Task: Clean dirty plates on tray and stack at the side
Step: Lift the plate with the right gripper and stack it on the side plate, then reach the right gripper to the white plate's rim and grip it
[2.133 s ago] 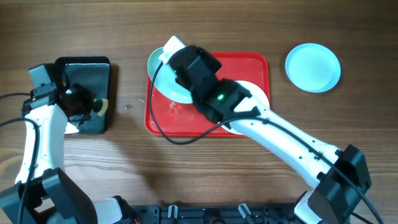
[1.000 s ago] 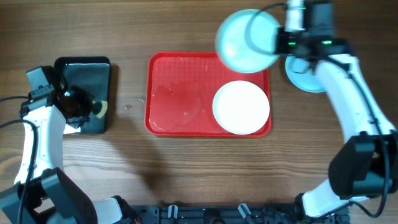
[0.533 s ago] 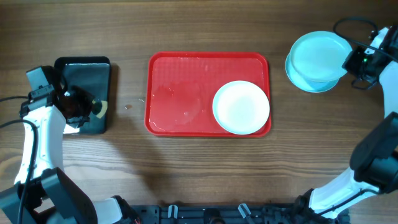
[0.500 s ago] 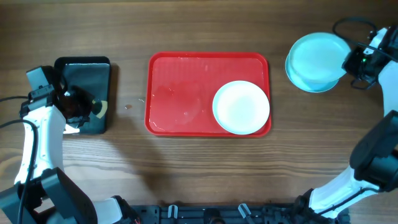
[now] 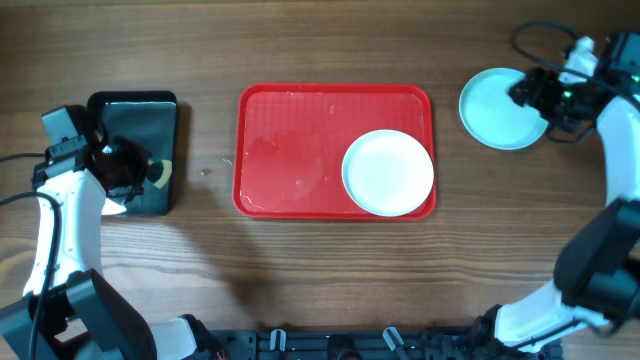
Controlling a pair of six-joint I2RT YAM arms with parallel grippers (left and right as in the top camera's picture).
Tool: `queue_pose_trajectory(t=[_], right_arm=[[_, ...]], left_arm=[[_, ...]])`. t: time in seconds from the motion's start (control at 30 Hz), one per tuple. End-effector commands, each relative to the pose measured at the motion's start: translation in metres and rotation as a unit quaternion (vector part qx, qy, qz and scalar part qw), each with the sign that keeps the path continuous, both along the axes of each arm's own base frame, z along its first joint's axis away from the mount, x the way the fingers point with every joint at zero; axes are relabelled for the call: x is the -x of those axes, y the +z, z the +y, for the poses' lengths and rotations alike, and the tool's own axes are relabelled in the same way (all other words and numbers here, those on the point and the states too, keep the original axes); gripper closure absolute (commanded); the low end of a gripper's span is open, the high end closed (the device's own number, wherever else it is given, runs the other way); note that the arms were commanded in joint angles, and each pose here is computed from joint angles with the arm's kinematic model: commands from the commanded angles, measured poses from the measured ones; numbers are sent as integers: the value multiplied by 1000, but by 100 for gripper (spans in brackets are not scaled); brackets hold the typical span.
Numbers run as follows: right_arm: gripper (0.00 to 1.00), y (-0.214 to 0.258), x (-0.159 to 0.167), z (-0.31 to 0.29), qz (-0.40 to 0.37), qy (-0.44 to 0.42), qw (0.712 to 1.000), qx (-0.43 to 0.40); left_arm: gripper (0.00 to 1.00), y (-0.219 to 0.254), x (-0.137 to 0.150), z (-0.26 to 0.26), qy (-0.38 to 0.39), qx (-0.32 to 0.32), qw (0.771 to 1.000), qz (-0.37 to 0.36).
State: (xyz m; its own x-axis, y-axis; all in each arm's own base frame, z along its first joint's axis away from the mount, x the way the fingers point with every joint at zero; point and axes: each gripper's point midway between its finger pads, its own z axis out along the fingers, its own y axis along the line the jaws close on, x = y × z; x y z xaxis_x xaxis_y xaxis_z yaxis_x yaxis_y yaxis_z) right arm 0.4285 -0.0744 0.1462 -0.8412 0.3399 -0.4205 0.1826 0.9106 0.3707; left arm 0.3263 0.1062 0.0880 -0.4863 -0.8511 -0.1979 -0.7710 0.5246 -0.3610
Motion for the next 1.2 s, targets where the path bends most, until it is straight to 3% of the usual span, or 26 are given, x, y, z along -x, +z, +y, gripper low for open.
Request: queue_pose_trajectory(t=[0.0,0.13,0.23,0.37,0.6,0.8,0.97,1.17], right_arm=[[21,22,5,91,-56,211,976,26],[23,-16,8,143,-20,316,944,95],[25,-48,10,162,18,343,931,124],[37,-90,11,174,60,362,919,146],[37,-135,37,172,146,373,907,127],[40,-135,60,169,195,368,902,113],[60,-134,77,166,250,310,912,93],[61,-150,97,163,299,235,922,75]], left_arm=[[96,3,1,-1,3,2,1000,-8],[96,3,1,-1,3,3,1000,-7],[96,3,2,-1,3,3,1000,-6],[96,3,2,-1,3,3,1000,-6],[96,3,2,-1,3,3,1000,-6],[96,3,1,-1,3,3,1000,-7],[96,3,1,-1,3,3,1000,-7],[96,3,2,-2,2,4,1000,-6]])
